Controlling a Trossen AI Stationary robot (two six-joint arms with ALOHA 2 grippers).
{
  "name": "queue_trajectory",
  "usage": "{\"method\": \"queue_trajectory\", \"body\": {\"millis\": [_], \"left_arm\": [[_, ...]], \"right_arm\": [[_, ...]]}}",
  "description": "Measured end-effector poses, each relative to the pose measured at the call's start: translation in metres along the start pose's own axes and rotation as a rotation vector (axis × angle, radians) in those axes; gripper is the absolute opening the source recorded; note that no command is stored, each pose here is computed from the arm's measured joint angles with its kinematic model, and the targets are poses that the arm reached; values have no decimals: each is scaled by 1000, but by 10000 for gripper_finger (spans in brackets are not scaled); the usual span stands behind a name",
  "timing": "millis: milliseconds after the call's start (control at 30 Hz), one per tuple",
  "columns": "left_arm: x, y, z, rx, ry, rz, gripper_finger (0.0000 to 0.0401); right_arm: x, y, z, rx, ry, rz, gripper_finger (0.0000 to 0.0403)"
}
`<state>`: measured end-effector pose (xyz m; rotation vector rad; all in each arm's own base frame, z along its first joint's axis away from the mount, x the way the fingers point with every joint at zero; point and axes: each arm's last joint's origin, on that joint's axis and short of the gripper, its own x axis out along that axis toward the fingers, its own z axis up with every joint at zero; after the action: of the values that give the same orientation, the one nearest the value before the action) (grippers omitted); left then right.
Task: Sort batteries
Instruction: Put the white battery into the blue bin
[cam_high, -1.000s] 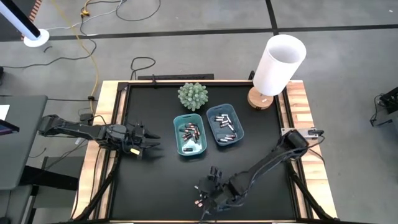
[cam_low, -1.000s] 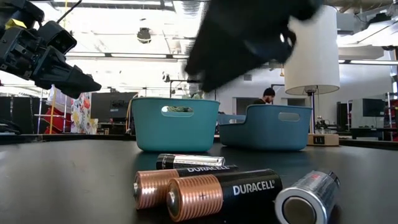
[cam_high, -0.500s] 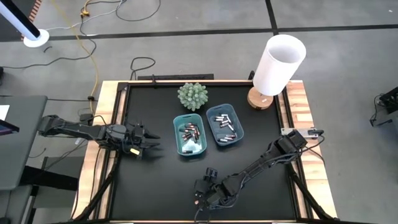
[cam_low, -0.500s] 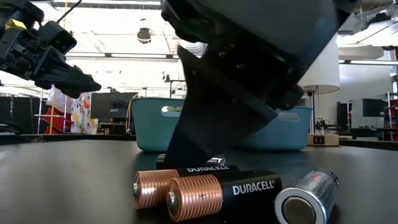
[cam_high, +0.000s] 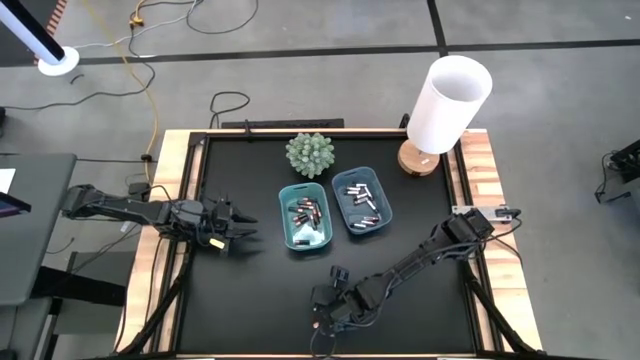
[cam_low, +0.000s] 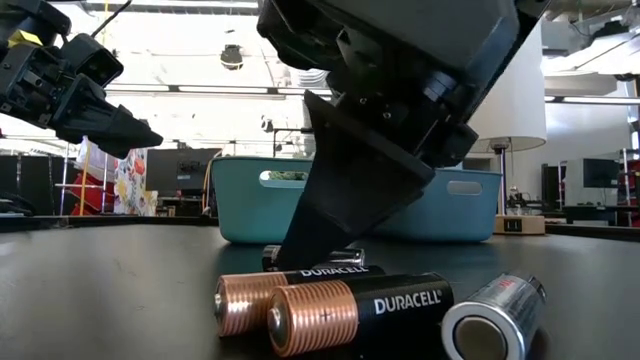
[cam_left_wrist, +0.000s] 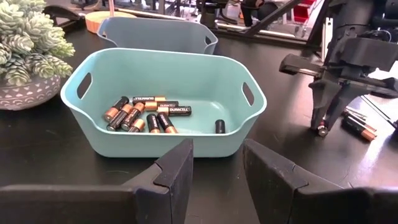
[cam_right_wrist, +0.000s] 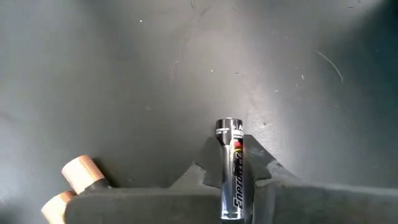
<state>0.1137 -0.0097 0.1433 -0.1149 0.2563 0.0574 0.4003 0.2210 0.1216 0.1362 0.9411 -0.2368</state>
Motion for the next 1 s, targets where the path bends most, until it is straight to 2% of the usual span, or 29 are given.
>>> {"method": "queue_trajectory", "body": {"millis": [200, 267, 533, 633, 733, 900, 1000], "left_arm": [[0, 0, 0, 0, 0, 0, 136], [0, 0, 0, 0, 0, 0, 136], [0, 0, 0, 0, 0, 0, 136], [0, 0, 0, 0, 0, 0, 136], [0, 0, 0, 0, 0, 0, 136], [0, 0, 0, 0, 0, 0, 136], [0, 0, 0, 0, 0, 0, 136]], "right_arm": [[-25, -10, 12, -52, -2, -18, 32], [-45, -15, 24, -53, -41, -22, 27], [-122, -52, 51, -46, -133, -185, 25], [-142, -78, 64, 37, -151, -251, 25], [-145, -111, 75, 122, -112, -332, 24], [-138, -171, 89, 262, -4, -475, 24], [-122, -207, 90, 350, 77, -504, 23]]}}
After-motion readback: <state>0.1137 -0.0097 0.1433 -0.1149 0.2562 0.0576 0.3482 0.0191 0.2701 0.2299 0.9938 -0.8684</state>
